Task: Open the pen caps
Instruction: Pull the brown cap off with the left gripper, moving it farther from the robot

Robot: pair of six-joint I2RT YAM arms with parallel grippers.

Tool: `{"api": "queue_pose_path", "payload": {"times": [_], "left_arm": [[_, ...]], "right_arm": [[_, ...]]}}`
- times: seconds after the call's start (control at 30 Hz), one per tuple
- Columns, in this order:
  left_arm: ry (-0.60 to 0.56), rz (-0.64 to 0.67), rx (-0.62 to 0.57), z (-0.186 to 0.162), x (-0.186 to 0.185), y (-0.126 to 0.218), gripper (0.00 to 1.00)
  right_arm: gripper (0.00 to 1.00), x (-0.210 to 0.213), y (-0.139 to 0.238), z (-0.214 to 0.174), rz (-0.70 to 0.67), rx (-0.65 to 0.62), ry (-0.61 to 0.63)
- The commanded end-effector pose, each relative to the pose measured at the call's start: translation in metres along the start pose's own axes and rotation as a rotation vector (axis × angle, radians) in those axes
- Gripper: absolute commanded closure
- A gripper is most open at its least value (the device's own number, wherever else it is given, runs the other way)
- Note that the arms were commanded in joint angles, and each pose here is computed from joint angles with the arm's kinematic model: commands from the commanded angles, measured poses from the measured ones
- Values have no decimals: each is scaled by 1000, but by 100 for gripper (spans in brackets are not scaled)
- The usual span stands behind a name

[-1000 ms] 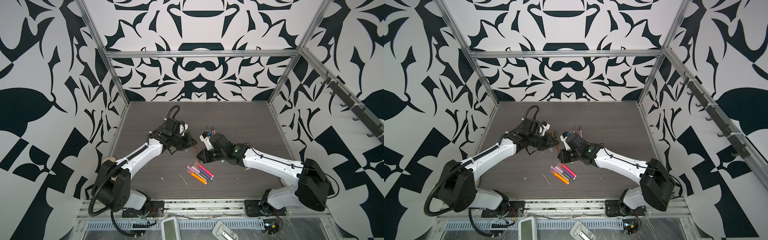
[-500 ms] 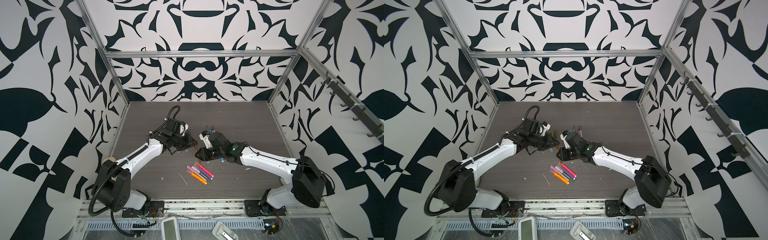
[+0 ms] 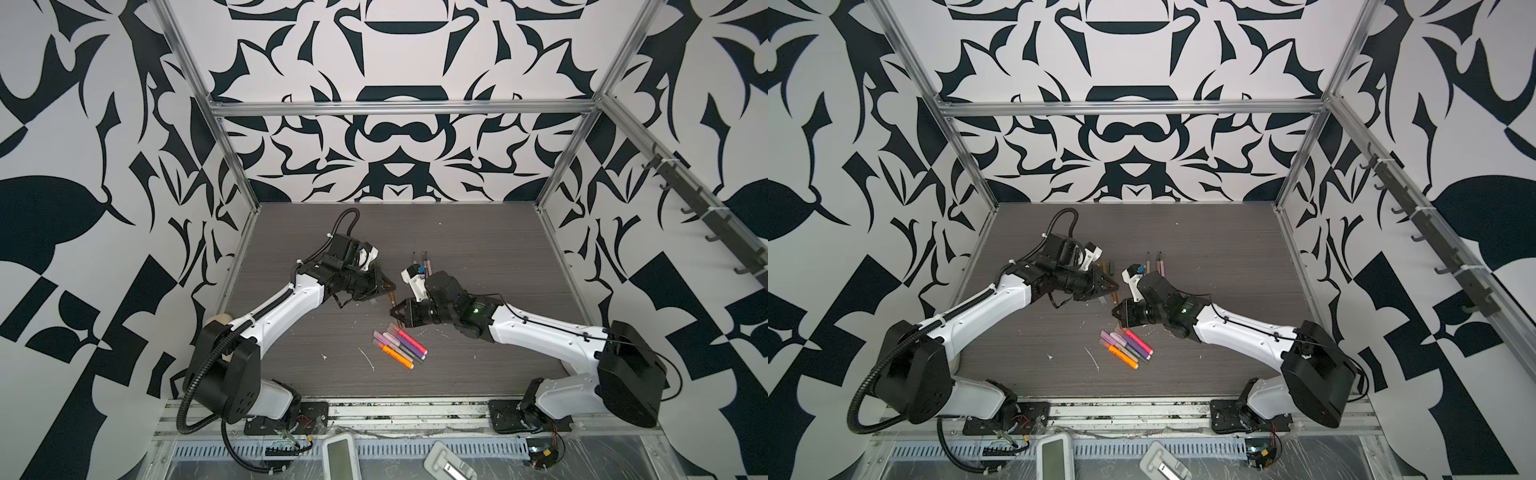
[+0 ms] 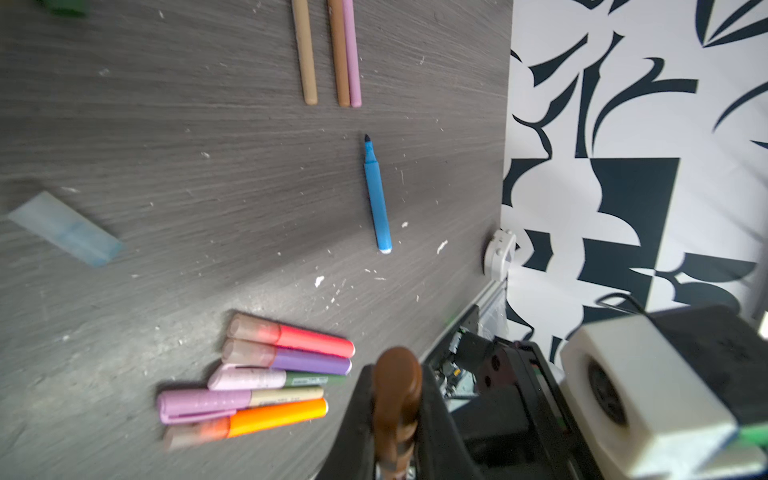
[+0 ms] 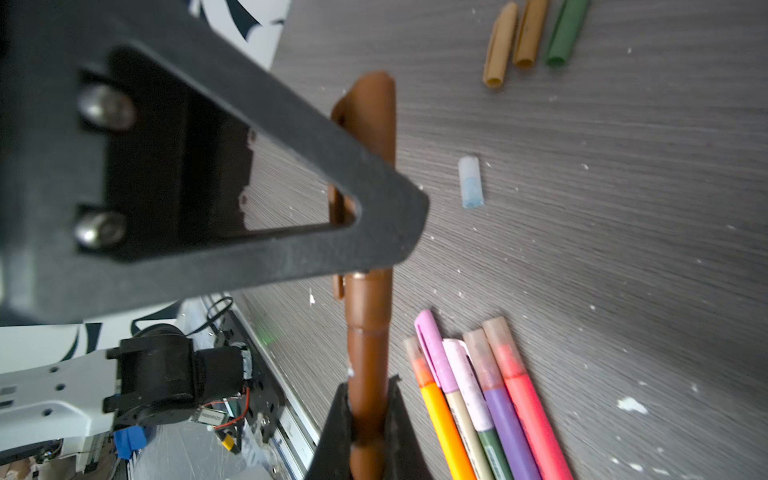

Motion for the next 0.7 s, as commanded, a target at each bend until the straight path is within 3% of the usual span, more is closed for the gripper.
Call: {"api": "queue_pose_path", "payload": {"times": [0.0,0.17,0.67], "left_arm": [[-2,82,-141,35,22,33,100],[6,86,-158,44,29,47,100],[10,99,-155,37,32,49,100]], "right_arm": [[100,-23,4,-39,-107,79,-72],[100,-20,2,-57,-97,81,-71],[100,-16,5,-56,-99,71,-50]]}}
Point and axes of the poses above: each gripper's point midway between its finger pads, its own y axis back along the fingers, its own x axis along the line the jaws close on, z = x × y, the point moved 5 cm from there along y, back along the fingers, and after that the axes turned 7 degrees about -y, right-handed, at the moved point
